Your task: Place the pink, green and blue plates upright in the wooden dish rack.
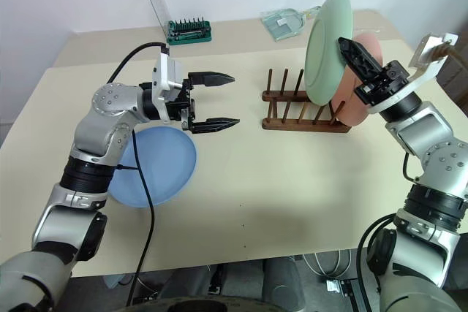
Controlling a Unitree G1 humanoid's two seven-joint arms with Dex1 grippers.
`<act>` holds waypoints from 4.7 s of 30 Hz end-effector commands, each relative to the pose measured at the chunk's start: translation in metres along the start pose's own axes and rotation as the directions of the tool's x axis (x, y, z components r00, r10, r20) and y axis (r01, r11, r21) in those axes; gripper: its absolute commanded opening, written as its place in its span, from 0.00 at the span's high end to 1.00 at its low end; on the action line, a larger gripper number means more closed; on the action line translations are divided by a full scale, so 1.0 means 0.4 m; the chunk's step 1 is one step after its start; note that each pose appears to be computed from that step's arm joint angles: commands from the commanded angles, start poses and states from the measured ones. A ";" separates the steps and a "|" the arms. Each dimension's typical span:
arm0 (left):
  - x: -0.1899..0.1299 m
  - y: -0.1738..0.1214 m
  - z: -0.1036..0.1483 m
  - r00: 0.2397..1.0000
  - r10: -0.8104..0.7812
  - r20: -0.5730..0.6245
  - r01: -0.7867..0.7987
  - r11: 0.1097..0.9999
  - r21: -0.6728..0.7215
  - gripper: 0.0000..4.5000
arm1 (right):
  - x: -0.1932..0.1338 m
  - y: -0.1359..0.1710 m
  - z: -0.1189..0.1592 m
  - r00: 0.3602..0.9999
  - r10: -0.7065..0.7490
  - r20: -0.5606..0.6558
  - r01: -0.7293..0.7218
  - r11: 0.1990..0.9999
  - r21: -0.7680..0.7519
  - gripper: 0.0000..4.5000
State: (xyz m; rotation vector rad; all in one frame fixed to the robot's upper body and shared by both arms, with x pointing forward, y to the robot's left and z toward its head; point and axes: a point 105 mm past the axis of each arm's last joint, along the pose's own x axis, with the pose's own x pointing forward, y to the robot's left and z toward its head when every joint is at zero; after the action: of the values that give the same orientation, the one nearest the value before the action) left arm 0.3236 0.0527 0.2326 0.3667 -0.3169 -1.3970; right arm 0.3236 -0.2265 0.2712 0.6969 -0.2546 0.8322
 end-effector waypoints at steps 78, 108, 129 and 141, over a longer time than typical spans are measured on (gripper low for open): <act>-0.595 -0.012 -0.252 0.309 -0.356 -0.882 -0.785 0.428 -0.447 0.00 | -0.027 0.211 -0.162 0.842 0.327 -0.429 -0.490 0.795 -0.357 0.00; -0.441 0.069 -0.196 0.586 -0.147 -0.797 -0.780 0.167 -0.604 0.98 | -0.019 0.214 -0.151 0.860 0.290 -0.420 -0.468 0.776 -0.422 0.00; -0.177 0.367 0.074 0.598 0.734 -0.324 -0.442 -0.035 -0.896 0.98 | 0.228 0.217 -0.159 0.837 -0.004 -0.547 -0.443 -0.593 -0.672 0.00; -0.056 0.246 0.075 0.677 0.651 -0.342 -0.460 0.012 -0.888 0.98 | 0.259 0.123 -0.109 0.879 -0.111 -0.464 -0.382 -0.748 -0.543 0.00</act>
State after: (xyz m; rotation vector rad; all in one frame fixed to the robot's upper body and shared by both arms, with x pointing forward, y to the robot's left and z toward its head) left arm 0.4050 0.0887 0.2808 -0.8850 0.3752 -0.4928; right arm 0.3537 -0.1118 0.2969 -1.7419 -0.8033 0.6239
